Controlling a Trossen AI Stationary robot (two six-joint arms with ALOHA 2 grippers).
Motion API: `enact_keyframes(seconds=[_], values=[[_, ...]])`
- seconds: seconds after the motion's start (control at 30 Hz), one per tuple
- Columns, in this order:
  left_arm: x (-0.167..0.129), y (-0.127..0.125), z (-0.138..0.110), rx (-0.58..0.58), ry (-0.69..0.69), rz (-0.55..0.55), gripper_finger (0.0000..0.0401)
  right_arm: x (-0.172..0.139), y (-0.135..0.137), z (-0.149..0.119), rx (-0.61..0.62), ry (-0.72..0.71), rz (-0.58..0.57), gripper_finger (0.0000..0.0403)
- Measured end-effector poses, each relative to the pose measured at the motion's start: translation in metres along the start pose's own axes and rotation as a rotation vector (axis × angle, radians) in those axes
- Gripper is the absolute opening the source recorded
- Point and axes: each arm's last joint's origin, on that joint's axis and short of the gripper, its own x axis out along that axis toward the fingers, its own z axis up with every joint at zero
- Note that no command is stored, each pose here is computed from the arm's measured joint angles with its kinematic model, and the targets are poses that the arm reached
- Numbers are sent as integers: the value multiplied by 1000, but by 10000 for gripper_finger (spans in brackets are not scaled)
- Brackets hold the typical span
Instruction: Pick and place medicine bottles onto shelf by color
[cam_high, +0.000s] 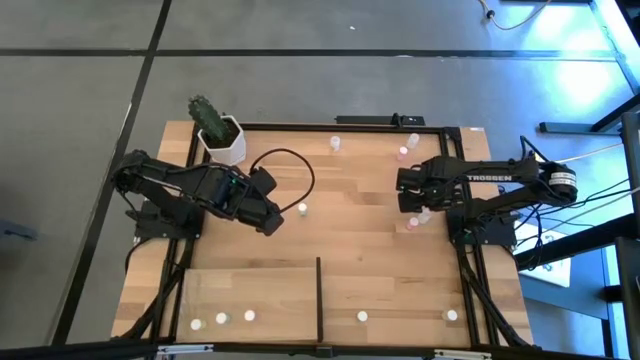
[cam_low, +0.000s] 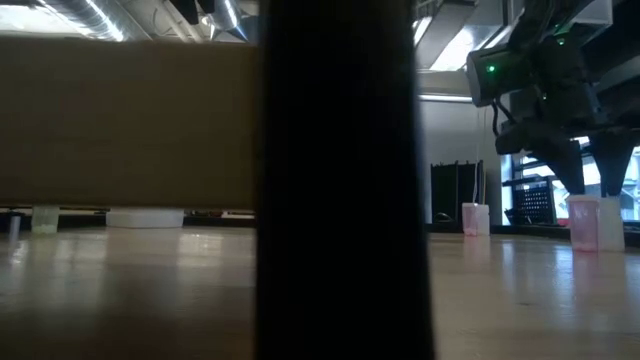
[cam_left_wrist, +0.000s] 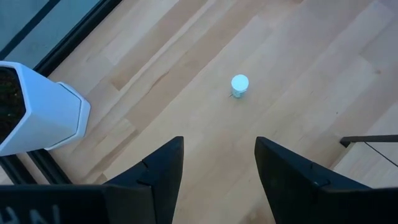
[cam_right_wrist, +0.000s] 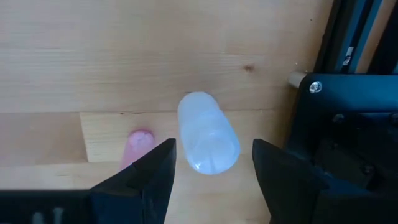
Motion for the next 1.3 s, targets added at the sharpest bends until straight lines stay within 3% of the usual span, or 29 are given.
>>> enact_keyframes(seconds=[0.6,0.97,1.13,1.3], values=[[0,0,0,1,0,0,192,14,13,4,-9,20,-62,214],[0,0,0,1,1,0,192,15,20,7,-62,1,2,214],[0,0,0,9,1,0,192,15,28,9,-143,-30,79,214],[0,0,0,26,1,1,192,15,26,9,-136,-24,66,214]])
